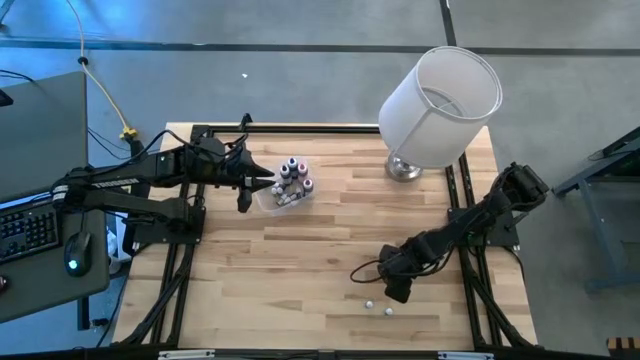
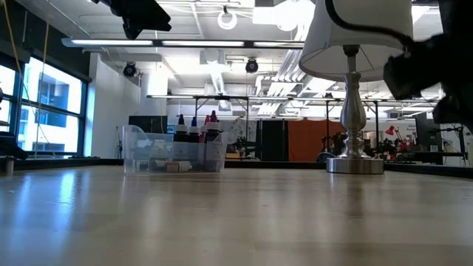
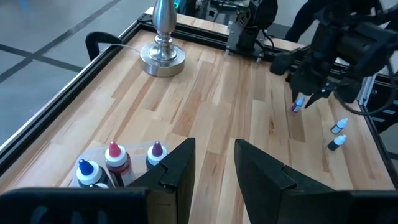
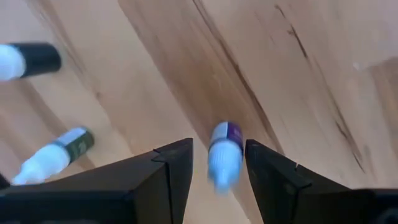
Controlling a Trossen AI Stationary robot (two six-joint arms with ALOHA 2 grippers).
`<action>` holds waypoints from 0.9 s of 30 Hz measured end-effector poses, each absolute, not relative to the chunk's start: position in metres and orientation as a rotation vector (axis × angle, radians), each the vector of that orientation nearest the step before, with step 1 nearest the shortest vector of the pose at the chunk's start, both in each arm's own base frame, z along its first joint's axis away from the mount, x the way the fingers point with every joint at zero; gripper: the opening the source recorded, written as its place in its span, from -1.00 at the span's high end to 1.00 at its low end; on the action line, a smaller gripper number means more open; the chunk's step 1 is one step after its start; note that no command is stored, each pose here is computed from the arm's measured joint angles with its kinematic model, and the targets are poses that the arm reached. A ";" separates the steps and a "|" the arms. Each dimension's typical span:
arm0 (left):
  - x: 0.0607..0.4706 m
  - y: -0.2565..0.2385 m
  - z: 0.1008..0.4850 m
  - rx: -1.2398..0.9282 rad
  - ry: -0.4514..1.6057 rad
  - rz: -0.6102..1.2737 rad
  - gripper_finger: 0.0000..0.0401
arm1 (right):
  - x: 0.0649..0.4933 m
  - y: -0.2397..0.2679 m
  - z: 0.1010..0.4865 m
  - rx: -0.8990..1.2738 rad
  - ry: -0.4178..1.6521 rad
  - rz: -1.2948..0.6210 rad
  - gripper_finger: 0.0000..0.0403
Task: Pick & Place food coloring
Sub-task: Put the small violet food coloring bottle into the transparent bin
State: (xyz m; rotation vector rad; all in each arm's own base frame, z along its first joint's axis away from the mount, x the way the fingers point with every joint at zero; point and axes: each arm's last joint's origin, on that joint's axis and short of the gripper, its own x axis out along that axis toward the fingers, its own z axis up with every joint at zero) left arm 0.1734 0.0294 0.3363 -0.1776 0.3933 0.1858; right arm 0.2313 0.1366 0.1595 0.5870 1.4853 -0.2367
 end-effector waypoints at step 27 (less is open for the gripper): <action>0.173 0.029 0.336 -0.197 0.391 0.184 0.44 | 0.272 0.115 0.161 0.552 1.044 -0.181 0.66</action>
